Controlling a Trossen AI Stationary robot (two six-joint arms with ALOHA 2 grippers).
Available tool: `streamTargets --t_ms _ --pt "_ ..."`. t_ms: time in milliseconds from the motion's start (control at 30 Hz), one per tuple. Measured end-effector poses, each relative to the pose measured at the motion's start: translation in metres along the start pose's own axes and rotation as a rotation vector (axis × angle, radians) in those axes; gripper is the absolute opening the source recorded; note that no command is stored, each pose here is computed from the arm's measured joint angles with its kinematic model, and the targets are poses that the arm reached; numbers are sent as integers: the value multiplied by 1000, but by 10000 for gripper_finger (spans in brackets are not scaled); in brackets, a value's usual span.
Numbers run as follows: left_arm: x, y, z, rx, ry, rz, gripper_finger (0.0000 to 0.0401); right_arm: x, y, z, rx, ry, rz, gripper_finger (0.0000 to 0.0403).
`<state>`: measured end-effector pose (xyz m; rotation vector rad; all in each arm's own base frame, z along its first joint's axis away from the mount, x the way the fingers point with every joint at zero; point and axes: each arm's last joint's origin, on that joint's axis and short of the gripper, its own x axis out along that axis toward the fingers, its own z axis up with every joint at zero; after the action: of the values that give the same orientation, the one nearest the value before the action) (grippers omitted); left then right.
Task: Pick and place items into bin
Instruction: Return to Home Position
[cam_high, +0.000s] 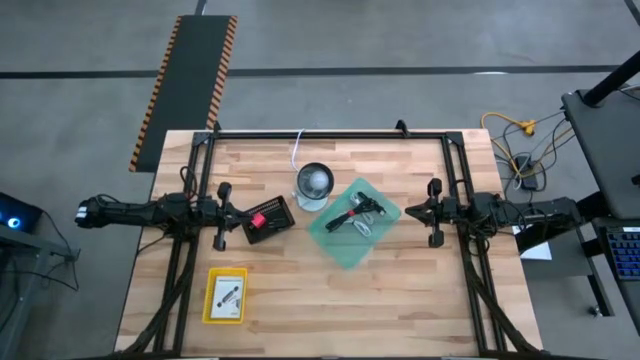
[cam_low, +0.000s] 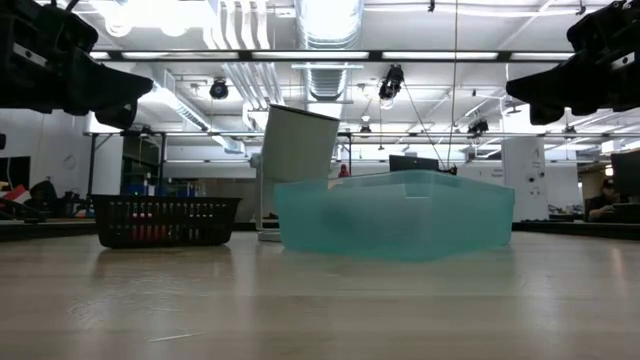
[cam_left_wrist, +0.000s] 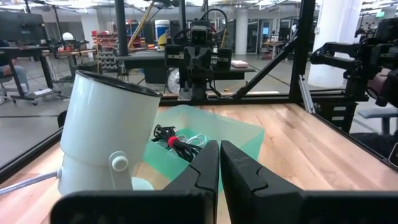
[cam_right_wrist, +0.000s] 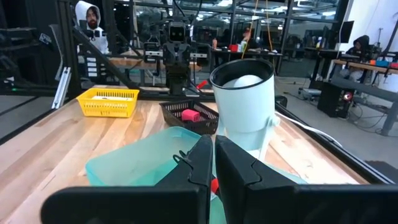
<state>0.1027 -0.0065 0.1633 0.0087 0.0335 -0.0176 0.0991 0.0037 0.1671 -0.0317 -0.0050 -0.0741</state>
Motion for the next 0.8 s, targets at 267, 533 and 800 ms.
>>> streamTargets --t_ms 267,533,800 --pt "0 0 0 0 0 0 0 0 0 0 1 0 0 9" --pt "0 0 0 0 0 0 0 0 0 0 0 0 0 9" --pt "0 0 0 0 -1 0 0 0 0 0 3 0 0 9"
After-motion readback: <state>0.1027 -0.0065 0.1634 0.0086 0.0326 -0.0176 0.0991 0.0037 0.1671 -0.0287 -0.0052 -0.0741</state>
